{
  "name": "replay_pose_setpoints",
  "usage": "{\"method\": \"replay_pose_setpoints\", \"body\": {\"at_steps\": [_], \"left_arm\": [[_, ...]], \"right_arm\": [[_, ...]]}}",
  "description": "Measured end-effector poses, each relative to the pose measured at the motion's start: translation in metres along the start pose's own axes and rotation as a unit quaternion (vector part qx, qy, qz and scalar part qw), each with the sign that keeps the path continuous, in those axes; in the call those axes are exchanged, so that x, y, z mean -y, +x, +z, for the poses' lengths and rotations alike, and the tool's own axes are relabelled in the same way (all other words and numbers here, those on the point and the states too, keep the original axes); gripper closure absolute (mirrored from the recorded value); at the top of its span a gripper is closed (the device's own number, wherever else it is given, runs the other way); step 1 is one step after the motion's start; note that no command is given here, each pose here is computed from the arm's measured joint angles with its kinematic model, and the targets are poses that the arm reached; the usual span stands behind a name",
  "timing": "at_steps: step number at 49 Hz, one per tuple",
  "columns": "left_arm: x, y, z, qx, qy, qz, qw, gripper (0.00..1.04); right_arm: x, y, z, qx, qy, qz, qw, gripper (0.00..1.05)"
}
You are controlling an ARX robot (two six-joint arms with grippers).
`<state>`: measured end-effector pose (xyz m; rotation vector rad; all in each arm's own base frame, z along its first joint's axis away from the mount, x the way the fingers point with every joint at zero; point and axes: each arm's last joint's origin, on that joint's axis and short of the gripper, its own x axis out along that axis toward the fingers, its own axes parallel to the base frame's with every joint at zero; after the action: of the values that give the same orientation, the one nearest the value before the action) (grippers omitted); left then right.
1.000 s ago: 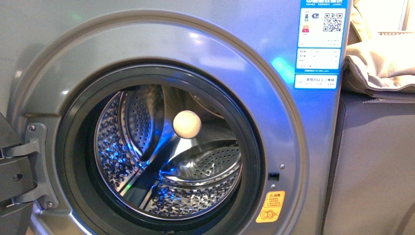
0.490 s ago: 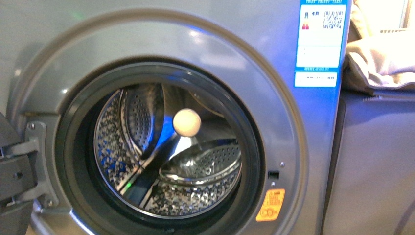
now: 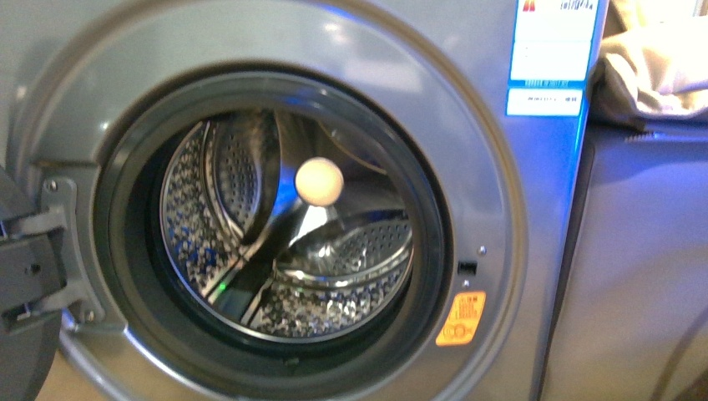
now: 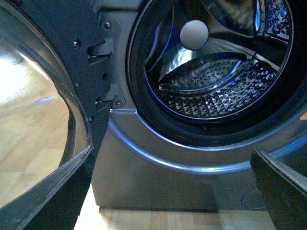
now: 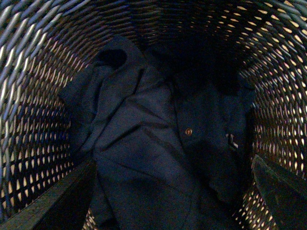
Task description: Put clothes into washing machine
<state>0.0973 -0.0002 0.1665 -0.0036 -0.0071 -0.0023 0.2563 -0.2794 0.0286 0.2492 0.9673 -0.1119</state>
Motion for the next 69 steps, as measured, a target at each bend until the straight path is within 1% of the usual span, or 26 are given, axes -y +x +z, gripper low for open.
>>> {"method": "replay_pose_setpoints", "body": {"at_steps": [8,13,20,29,38,46,57,69], "left_arm": [[0.000,0.000,0.000,0.000,0.000,0.000,1.000,0.07],[0.000,0.000,0.000,0.000,0.000,0.000,1.000,0.07],[0.000,0.000,0.000,0.000,0.000,0.000,1.000,0.07],[0.000,0.000,0.000,0.000,0.000,0.000,1.000,0.07],[0.000,0.000,0.000,0.000,0.000,0.000,1.000,0.07],[0.000,0.000,0.000,0.000,0.000,0.000,1.000,0.07],[0.000,0.000,0.000,0.000,0.000,0.000,1.000,0.07],[0.000,0.000,0.000,0.000,0.000,0.000,1.000,0.07]], "right_arm": [[0.006,0.024,0.015,-0.009,0.000,-0.024,1.000,0.08],[0.010,0.039,0.017,-0.024,0.003,-0.035,0.999,0.08],[0.008,0.062,0.006,-0.054,0.010,-0.038,0.998,0.08],[0.007,0.082,-0.002,-0.073,0.012,-0.035,0.997,0.08],[0.012,0.108,-0.021,-0.106,0.022,-0.041,0.993,0.08],[0.010,0.120,-0.036,-0.128,0.026,-0.041,0.991,0.08],[0.009,0.128,-0.046,-0.141,0.021,-0.045,0.989,0.08],[0.008,0.138,-0.062,-0.155,0.022,-0.029,0.987,0.08]]}}
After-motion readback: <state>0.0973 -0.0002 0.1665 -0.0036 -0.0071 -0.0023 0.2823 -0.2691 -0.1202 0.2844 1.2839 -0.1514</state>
